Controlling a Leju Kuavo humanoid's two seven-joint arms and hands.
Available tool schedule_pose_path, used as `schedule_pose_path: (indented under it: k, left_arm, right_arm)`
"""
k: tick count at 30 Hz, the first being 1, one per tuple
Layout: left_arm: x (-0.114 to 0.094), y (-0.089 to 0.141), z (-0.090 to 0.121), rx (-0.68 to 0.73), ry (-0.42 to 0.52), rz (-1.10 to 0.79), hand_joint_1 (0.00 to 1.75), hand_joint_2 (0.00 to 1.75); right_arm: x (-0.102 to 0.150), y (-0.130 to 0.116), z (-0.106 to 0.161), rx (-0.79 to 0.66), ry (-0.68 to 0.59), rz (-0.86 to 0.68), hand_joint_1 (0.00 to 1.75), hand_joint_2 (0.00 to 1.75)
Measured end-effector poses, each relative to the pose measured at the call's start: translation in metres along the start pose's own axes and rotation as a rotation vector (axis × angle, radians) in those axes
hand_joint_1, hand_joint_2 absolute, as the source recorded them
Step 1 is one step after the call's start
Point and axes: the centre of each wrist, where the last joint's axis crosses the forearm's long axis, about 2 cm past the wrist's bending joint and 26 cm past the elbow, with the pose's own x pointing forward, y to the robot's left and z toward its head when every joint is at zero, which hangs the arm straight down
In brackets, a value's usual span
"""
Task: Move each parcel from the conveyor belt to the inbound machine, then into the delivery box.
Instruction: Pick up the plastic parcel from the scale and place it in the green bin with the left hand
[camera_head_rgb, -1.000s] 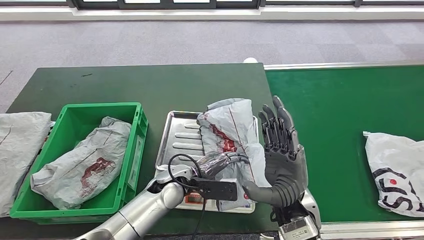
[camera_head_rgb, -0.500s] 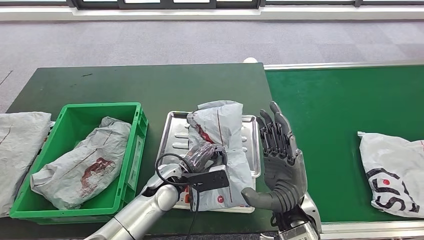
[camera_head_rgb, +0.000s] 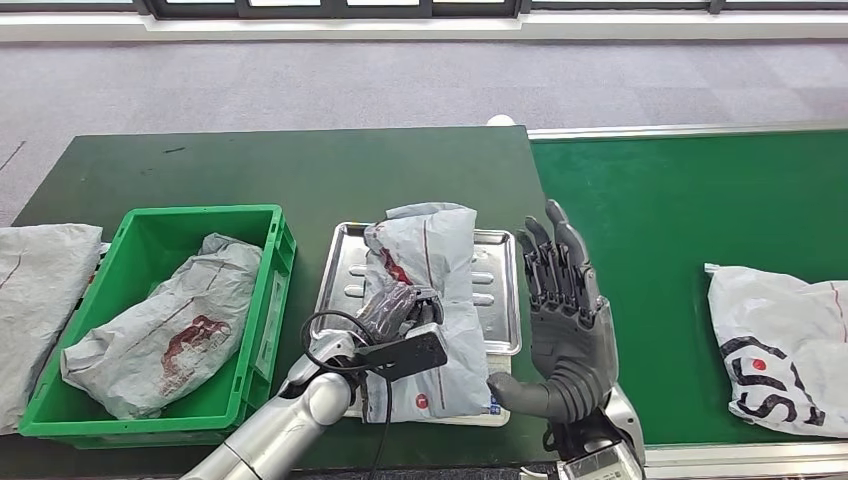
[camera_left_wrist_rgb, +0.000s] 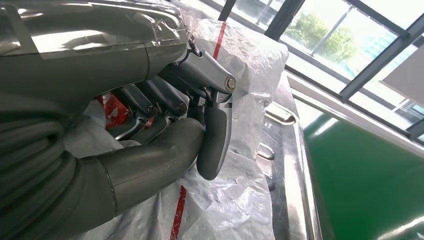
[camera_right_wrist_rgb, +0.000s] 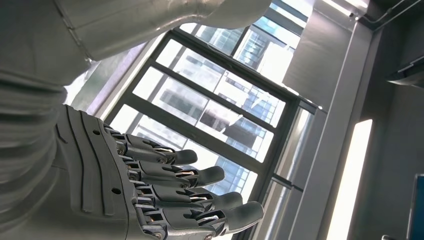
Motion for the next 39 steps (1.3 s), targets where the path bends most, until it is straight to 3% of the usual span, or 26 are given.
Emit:
schedule_pose_path:
  k: [2,24,28,34,39]
  left_arm:
    - [0.001,0.0,0.001,0.012,-0.007,0.002,0.0,0.0]
    - [0.001,-0.009,-0.002,-0.131,0.029,-0.003,0.0,0.0]
    - [0.001,-0.011,-0.003,-0.16,0.036,-0.007,0.0,1.75]
    - [0.0,-0.018,-0.004,-0.233,0.05,-0.062,0.0,1.75]
    - [-0.001,-0.028,-0.005,-0.248,0.079,-0.236,0.0,1.75]
  right_arm:
    - [0.0,-0.001,0.0,-0.006,0.0,0.003,0.0,1.75]
    - [-0.01,-0.001,-0.009,0.011,-0.013,-0.007,0.0,1.75]
    - [-0.012,-0.001,-0.01,0.016,-0.012,-0.009,0.0,1.75]
    - [-0.014,-0.001,-0.011,0.021,-0.012,-0.01,0.0,1.75]
    - [-0.015,-0.001,-0.01,0.026,-0.015,-0.006,0.0,1.75]
